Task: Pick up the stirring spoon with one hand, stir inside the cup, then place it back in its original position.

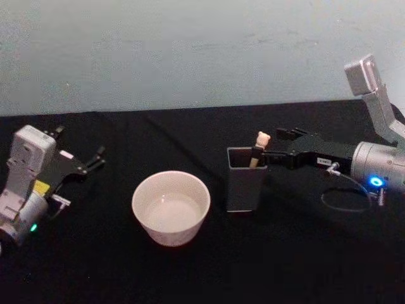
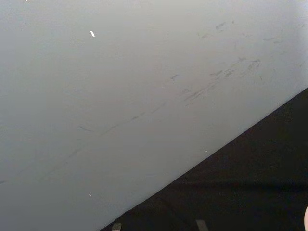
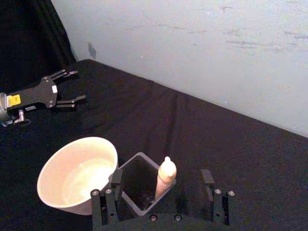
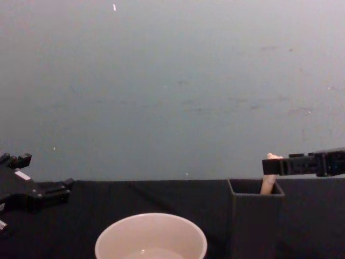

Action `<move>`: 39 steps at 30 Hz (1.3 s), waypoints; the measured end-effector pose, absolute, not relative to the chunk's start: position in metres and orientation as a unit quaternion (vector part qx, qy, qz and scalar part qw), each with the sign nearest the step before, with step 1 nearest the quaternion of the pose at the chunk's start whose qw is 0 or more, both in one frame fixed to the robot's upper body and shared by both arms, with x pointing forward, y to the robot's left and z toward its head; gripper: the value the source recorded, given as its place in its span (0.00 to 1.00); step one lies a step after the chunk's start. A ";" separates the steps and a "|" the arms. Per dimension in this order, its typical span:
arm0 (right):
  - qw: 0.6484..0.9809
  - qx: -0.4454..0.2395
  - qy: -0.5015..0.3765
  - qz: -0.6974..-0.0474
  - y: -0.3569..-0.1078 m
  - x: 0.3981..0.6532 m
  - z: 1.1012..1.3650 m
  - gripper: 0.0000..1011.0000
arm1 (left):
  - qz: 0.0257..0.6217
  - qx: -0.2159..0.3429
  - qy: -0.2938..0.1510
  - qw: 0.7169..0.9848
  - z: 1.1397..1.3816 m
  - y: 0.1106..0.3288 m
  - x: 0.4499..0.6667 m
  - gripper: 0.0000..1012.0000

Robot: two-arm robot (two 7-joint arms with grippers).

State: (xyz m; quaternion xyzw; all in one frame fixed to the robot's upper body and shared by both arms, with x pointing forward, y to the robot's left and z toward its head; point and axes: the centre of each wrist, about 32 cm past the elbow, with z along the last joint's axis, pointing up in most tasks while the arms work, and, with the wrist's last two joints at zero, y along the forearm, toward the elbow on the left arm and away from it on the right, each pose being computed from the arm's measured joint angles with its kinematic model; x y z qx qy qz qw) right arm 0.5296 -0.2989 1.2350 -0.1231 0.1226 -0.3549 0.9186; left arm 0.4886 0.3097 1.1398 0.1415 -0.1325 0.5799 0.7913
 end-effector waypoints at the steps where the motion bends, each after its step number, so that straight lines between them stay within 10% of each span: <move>1: 0.919 -0.123 0.123 -0.355 -0.299 0.530 1.235 0.99 | 0.580 0.142 -0.132 0.791 1.140 0.310 0.489 0.99; 39: 0.917 -0.128 0.128 -0.355 -0.289 0.536 1.234 0.99 | 0.580 0.141 -0.132 0.791 1.140 0.310 0.489 0.99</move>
